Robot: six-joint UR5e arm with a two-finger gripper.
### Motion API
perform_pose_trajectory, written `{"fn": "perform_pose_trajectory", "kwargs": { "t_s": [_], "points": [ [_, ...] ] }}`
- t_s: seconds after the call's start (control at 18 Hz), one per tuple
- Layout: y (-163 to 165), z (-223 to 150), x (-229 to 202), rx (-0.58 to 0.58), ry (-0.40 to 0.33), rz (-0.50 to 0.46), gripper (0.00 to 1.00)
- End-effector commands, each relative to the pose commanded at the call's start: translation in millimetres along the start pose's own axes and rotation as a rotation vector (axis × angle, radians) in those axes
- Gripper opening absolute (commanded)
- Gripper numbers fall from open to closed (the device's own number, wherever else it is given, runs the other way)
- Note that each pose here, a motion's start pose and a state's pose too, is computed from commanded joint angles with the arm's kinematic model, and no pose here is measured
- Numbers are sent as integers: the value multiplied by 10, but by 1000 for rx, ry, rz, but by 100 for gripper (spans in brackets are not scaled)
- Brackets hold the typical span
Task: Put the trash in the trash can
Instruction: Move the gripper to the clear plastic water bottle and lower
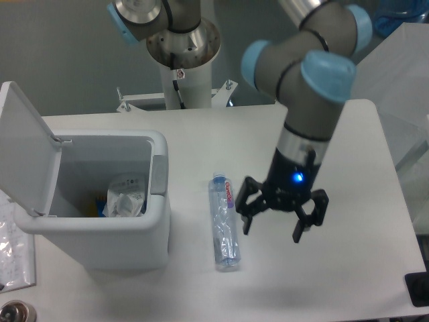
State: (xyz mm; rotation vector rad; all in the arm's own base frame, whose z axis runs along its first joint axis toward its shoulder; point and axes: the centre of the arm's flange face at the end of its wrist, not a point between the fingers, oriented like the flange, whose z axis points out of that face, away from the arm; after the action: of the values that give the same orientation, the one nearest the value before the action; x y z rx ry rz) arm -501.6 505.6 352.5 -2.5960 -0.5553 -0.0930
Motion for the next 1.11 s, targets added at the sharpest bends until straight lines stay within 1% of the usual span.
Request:
{"fn": "perform_pose_trajectory", "kwargs": {
  "t_s": [0.11, 0.28, 0.33, 0.44, 0.56, 0.67, 0.78, 1.06, 1.11],
  "points": [
    [35, 111, -46, -34, -6, -10, 100],
    [79, 465, -18, -172, -34, -8, 100],
    [67, 530, 0, -219, -43, -5, 100],
    [29, 650, 94, -296, -24, -2, 100],
    [60, 804, 148, -358, 2, -6, 100],
    [114, 994, 283, -429, -9, 17, 100],
    [139, 1130, 329, -463, -26, 35, 100],
    [209, 1308, 375, -492, -11, 37, 100],
    [203, 1349, 443, -497, -8, 47, 100]
  ]
}}
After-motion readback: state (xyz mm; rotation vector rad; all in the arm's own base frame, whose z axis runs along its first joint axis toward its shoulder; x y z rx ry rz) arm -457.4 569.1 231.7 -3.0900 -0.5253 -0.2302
